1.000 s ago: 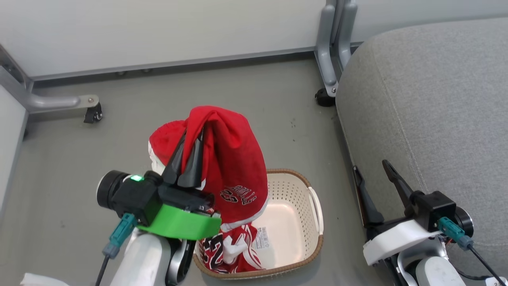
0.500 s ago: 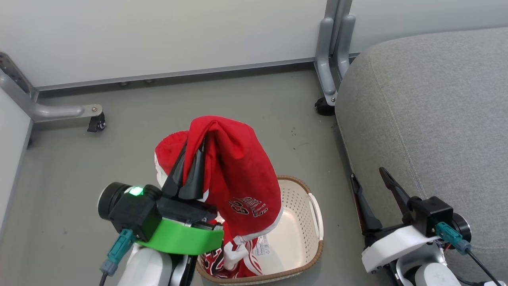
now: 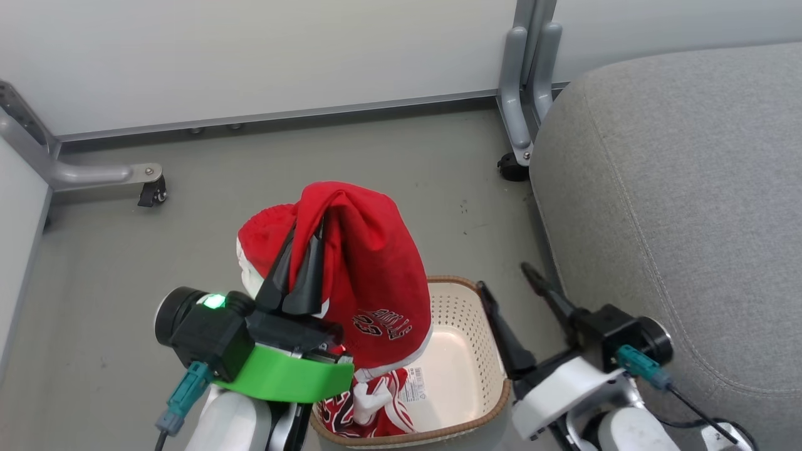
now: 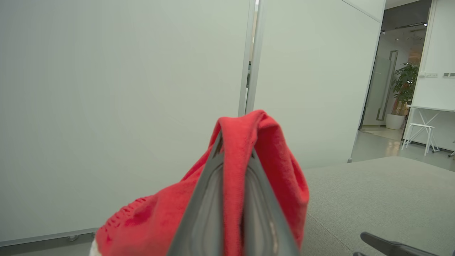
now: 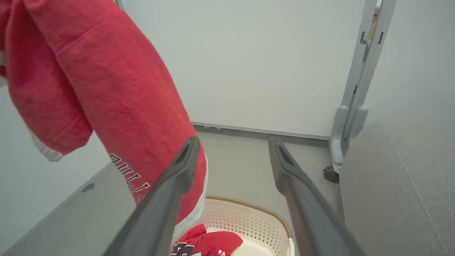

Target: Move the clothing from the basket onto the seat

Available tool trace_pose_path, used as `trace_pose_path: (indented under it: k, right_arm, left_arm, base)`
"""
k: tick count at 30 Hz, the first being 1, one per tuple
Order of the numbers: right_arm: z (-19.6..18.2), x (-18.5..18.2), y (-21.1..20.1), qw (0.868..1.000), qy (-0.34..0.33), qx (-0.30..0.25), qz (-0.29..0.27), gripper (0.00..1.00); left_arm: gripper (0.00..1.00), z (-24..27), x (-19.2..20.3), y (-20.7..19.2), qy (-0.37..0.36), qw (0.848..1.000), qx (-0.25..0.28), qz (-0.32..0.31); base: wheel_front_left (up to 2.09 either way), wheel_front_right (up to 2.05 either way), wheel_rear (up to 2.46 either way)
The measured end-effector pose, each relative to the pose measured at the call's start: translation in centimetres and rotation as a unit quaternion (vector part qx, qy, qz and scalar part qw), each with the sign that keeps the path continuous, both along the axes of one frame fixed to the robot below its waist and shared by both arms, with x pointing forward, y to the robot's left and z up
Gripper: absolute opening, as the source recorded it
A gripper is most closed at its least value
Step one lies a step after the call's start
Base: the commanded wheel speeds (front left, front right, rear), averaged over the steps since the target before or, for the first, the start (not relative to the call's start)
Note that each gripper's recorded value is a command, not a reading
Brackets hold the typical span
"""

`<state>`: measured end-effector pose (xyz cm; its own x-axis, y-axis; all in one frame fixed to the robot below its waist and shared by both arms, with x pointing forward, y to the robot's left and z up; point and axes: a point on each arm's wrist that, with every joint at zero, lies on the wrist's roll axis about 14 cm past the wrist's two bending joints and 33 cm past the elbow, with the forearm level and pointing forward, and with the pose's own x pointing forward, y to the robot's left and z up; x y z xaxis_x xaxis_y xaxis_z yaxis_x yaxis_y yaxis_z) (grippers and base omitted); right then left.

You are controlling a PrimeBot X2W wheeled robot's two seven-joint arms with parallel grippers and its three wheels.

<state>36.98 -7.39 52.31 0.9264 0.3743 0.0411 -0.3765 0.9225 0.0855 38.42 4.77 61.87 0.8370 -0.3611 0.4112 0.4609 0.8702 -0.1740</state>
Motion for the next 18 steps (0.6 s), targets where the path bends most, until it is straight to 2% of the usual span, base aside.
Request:
trace_pose_path:
  k: [8, 13, 18]
  right_arm:
    - [2.8, 0.3, 7.6, 0.991, -0.039, 0.006, 0.132, 1.00]
    - [3.7, 0.7, 10.3, 0.982, -0.056, 0.002, 0.179, 1.00]
    - [3.9, 1.7, 11.8, 0.977, -0.067, -0.005, 0.202, 1.00]
  left_arm:
    - [0.00, -0.3, 0.1, 0.0, 0.006, 1.000, -0.002, 0.000]
    - [0.00, -0.5, 0.0, 0.0, 0.009, 1.000, 0.000, -0.002]
    - [0.00, -0.7, -0.1, 0.0, 0.011, 1.000, 0.002, -0.002]
  base:
    - [0.00, 0.00, 0.00]
    - [0.00, 0.00, 0.00]
    - [0.00, 0.00, 0.00]
